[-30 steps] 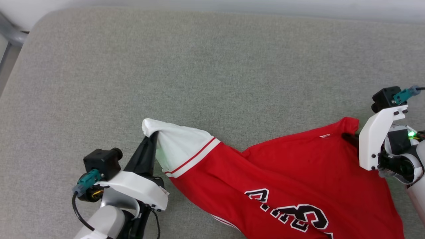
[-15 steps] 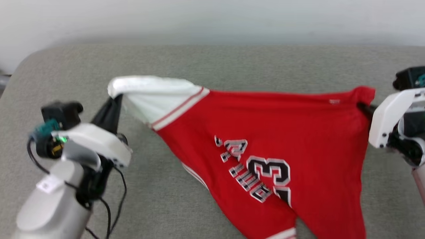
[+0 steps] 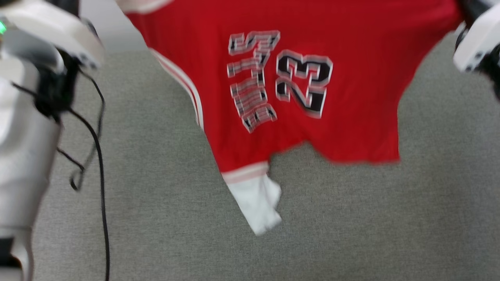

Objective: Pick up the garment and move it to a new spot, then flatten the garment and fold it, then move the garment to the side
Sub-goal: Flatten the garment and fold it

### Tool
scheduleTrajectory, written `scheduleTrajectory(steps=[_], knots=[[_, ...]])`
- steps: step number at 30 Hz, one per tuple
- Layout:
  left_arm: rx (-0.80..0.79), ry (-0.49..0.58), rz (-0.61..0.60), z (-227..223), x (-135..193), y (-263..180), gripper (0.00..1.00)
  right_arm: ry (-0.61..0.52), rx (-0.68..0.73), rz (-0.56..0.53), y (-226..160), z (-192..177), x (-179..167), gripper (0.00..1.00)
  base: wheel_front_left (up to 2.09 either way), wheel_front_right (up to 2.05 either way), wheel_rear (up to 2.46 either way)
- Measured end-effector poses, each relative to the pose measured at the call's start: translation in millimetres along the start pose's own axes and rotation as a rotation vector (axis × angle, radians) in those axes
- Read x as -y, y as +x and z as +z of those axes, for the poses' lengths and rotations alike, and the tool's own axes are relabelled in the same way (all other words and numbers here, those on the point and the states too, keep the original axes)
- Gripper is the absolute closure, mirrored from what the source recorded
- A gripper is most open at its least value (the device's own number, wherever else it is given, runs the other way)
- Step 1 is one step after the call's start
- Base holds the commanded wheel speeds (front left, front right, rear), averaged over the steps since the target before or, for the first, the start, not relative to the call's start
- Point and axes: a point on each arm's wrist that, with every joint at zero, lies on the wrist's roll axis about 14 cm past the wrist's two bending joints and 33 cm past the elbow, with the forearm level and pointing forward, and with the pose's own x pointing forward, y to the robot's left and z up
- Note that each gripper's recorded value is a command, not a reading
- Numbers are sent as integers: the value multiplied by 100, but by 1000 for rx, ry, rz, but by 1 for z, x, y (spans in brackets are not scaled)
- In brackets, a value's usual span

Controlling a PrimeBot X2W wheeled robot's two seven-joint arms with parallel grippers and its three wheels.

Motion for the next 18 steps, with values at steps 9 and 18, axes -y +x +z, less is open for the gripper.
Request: scheduleTrajectory(steps=[9,18], knots=[[207,102,43,69,-21,71,100,-40,256,-31,49,86,4,100,0,0,0],[282,70,71,65,-43,124,100,-32,339,-17,110,99,-5,100,0,0,0]])
